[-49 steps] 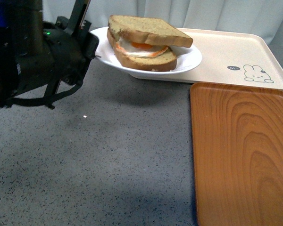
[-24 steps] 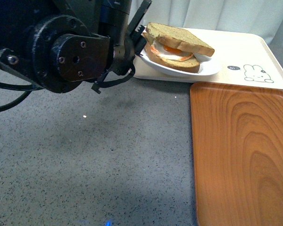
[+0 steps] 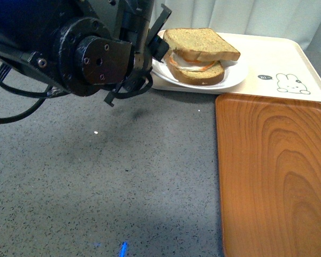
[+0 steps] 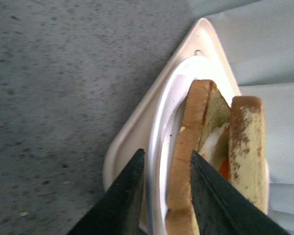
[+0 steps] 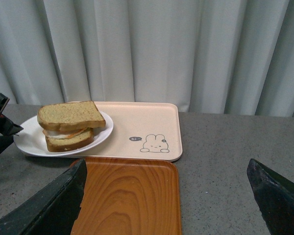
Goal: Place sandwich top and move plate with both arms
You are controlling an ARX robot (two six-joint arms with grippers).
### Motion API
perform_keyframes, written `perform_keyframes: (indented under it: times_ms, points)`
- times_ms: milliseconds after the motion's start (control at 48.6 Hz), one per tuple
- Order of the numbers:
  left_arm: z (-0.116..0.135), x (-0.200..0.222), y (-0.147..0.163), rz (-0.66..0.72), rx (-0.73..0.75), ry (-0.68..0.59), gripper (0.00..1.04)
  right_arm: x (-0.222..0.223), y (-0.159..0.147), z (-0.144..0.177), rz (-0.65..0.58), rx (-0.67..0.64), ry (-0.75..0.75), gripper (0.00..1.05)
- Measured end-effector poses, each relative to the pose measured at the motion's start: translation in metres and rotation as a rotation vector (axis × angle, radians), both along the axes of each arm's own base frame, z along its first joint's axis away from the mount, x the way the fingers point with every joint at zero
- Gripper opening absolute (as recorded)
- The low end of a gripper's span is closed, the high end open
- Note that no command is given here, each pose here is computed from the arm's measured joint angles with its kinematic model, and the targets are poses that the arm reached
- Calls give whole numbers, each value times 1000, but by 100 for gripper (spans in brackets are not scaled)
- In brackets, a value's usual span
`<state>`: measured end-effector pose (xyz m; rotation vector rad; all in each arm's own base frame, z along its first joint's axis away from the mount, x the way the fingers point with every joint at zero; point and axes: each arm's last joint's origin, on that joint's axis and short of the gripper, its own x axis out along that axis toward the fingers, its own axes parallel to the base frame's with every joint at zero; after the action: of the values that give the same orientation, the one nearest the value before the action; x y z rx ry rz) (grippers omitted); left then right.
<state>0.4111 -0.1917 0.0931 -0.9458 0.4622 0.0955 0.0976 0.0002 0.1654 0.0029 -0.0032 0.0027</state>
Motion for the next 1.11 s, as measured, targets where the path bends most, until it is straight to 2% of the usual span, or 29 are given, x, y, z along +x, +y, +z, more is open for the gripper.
perform_keyframes:
  times_ms: [103,206,329,391,411,534,555,596,678,699,822,904,987,1028,1069,1110]
  points:
    - [-9,-11,13,25,45,48,46,0,0,0,0,0,0,96]
    - [-16,-29,38,51,94,98,67,0,0,0,0,0,0,96]
    - [-15,-44,64,82,134,130,85,0,0,0,0,0,0,96]
    - [-9,-55,81,103,158,144,98,0,0,0,0,0,0,96]
    - [-6,-59,88,107,170,150,100,0,0,0,0,0,0,96]
    - [13,-85,108,47,195,139,98,0,0,0,0,0,0,96]
    - [14,-88,109,31,210,125,98,0,0,0,0,0,0,96]
    - [19,-98,116,-11,316,-39,89,0,0,0,0,0,0,96]
    - [28,-119,127,-60,449,-227,78,0,0,0,0,0,0,96]
    - [33,-128,132,-76,522,-276,75,0,0,0,0,0,0,96]
    - [66,-177,163,-86,778,-439,53,0,0,0,-2,0,0,96]
    - [65,-221,186,-118,868,-419,35,0,0,0,0,0,0,96]
    - [54,-256,192,-130,898,-344,19,0,0,0,0,0,0,96]
    - [61,-268,191,-141,907,-350,10,0,0,0,1,0,0,96]
    - [67,-283,191,-139,910,-372,4,0,0,0,0,0,0,96]
    - [72,-298,191,-123,920,-404,4,0,0,0,-3,0,1,96]
